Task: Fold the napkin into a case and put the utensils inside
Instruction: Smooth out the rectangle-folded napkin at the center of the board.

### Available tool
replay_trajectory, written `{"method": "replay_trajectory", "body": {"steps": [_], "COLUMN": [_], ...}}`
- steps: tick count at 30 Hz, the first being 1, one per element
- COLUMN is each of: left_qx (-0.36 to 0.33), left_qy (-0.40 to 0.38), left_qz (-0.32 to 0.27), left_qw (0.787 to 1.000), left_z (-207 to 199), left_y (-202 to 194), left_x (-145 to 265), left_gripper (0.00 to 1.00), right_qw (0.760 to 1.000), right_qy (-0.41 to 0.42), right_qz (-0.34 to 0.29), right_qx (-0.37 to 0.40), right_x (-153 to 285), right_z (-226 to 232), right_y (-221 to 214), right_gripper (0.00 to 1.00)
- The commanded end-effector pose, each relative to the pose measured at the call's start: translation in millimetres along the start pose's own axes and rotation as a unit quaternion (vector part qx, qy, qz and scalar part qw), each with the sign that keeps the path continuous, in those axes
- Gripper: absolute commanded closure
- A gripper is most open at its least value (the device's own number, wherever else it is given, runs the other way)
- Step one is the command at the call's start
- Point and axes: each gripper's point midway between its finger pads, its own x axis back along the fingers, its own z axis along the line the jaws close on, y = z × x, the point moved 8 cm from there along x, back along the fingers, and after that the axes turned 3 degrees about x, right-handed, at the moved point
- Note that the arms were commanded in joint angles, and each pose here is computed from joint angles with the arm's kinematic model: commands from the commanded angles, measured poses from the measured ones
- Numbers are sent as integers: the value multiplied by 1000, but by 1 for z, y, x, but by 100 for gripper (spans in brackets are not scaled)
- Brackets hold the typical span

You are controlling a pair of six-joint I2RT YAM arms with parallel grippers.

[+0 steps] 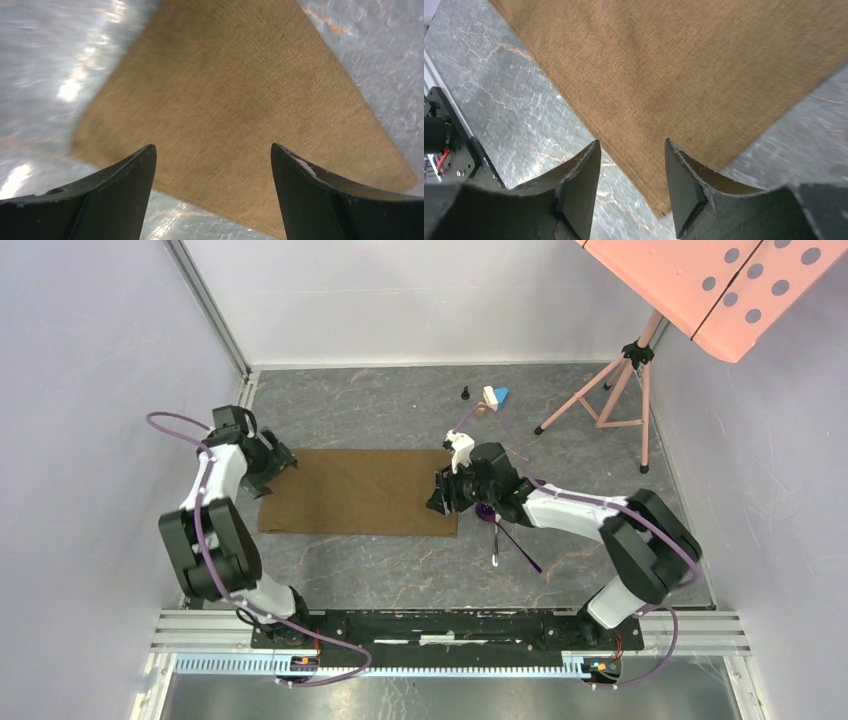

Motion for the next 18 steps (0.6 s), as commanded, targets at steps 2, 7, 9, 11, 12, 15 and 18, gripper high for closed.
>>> {"method": "replay_trajectory", "body": {"steps": [2, 7, 9, 11, 12, 15, 18], "left_qx": [5, 7, 7, 9, 12, 24, 50], "left_qy": [-115, -108, -125, -141, -145, -147, -158], "left_qz": [86, 109, 100, 94, 91, 72, 67], "left_qw": [990, 988, 987, 985, 985, 986, 984], "left_z": [-32, -29, -30, -33, -33, -33, -38], "left_y": [0, -8, -10, -11, -11, -10, -8], "left_x": [-40, -56, -49, -39, -35, -26, -27], "left_gripper": [10, 10, 9, 9, 9, 6, 4], "right_qw": [998, 999, 996, 991, 990, 991, 993], "right_qy": [46, -36, -88, -122, -131, -131, -116], "right_qz": [-3, 18, 28, 46, 51, 34, -4], "right_qx": [-33, -28, -15, -4, 1, 23, 34], "right_x": [-36, -40, -35, -30, -27, -20, -22], "right_z": [7, -17, -31, -43, -45, -41, -32], "right_y": [-5, -32, -42, -43, -39, -14, 23], "right_gripper": [50, 59, 59, 59, 59, 55, 45]}}
